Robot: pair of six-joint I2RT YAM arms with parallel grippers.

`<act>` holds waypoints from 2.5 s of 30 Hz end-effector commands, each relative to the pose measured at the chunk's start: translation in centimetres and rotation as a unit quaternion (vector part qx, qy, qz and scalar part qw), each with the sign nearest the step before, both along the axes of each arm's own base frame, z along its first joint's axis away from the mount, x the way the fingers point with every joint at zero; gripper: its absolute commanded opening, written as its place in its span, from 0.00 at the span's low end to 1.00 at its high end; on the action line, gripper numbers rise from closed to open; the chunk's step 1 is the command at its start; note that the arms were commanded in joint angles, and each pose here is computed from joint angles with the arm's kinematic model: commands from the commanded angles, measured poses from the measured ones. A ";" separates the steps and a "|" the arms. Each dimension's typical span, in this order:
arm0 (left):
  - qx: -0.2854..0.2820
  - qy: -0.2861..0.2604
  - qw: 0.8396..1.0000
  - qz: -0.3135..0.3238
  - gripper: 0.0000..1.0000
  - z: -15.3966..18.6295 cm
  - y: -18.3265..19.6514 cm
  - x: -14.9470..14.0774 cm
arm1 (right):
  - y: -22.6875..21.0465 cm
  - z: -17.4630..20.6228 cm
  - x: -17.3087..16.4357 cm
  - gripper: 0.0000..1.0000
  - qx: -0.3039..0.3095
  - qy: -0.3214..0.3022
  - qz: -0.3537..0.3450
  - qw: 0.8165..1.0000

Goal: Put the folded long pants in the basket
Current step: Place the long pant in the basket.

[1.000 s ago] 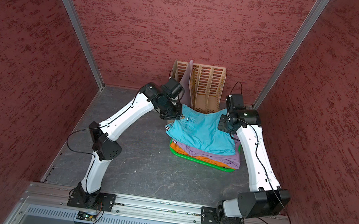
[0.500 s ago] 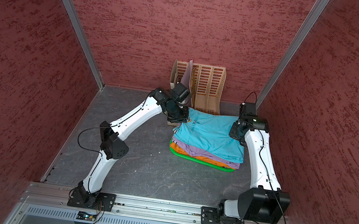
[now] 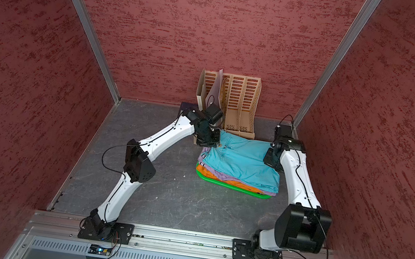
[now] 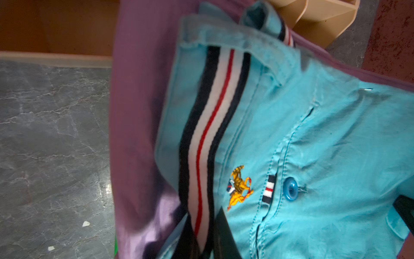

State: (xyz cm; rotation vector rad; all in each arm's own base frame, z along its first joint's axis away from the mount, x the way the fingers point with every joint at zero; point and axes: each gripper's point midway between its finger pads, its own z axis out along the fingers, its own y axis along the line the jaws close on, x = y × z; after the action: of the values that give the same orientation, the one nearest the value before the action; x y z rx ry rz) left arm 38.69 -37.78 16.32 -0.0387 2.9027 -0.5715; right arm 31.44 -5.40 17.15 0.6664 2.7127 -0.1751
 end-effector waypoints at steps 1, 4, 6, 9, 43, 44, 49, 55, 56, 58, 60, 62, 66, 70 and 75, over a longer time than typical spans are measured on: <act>0.028 -0.015 0.999 0.019 0.18 0.3 3.3 2.1 | -1.3 0.7 0.5 0.26 -0.001 -0.023 -0.036 0.999; 0.011 -0.020 1.000 0.014 0.36 1.8 3.9 2.3 | -0.6 2.2 0.9 0.54 0.020 -0.039 -0.028 0.999; -0.003 -0.028 1.000 0.008 0.36 3.6 4.4 2.1 | -0.4 4.2 1.1 0.60 0.025 -0.064 -0.023 0.997; -0.001 -0.057 0.998 0.008 0.40 6.8 5.9 1.5 | 0.1 7.5 2.1 0.60 0.036 -0.121 -0.015 0.992; -0.179 0.018 0.979 -0.093 0.08 -2.0 1.8 -2.4 | -4.8 -3.4 10.0 0.00 0.381 -0.287 -0.155 0.865; -0.186 0.005 0.978 -0.095 0.09 -0.8 1.8 -2.1 | -4.4 -2.0 10.0 0.00 0.385 -0.297 -0.143 0.862; -0.233 -0.053 0.964 -0.117 0.14 4.6 0.1 -0.6 | -2.5 4.9 7.7 0.00 0.400 -0.334 -0.125 0.844; -0.288 -0.077 0.943 -0.146 0.15 6.2 -3.8 1.8 | 2.8 5.8 3.3 0.00 0.457 -0.316 -0.121 0.822; -0.289 -0.077 0.942 -0.148 0.14 5.7 -4.4 2.4 | 3.8 5.3 2.5 0.00 0.467 -0.307 -0.118 0.821; -0.292 -0.084 0.941 -0.149 0.15 4.9 -5.2 3.5 | 5.5 4.3 1.1 0.00 0.477 -0.287 -0.104 0.824; -0.290 -0.079 0.944 -0.139 0.15 3.5 -5.8 4.9 | 6.6 2.4 -0.3 0.00 0.479 -0.262 -0.105 0.831; -0.284 -0.078 0.946 -0.134 0.14 2.4 -6.3 5.8 | 7.5 0.6 -1.3 0.00 0.484 -0.243 -0.101 0.834; -0.262 -0.084 0.954 -0.119 0.15 -0.1 -6.2 7.6 | 7.6 -4.4 -3.8 0.00 0.456 -0.188 -0.126 0.861; -0.238 -0.075 0.964 -0.093 0.15 -3.0 -5.0 9.3 | 5.9 -9.1 -5.9 0.00 0.385 -0.143 -0.160 0.898; -0.230 -0.057 0.968 -0.078 0.15 -5.3 -4.2 10.0 | 4.5 -13.0 -7.3 0.00 0.332 -0.101 -0.182 0.920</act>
State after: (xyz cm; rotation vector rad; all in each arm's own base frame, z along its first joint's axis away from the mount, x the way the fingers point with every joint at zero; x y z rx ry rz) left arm 46.55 -43.96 14.92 0.2667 2.5509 -1.3214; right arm 28.42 0.78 11.25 1.0866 2.1990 0.9923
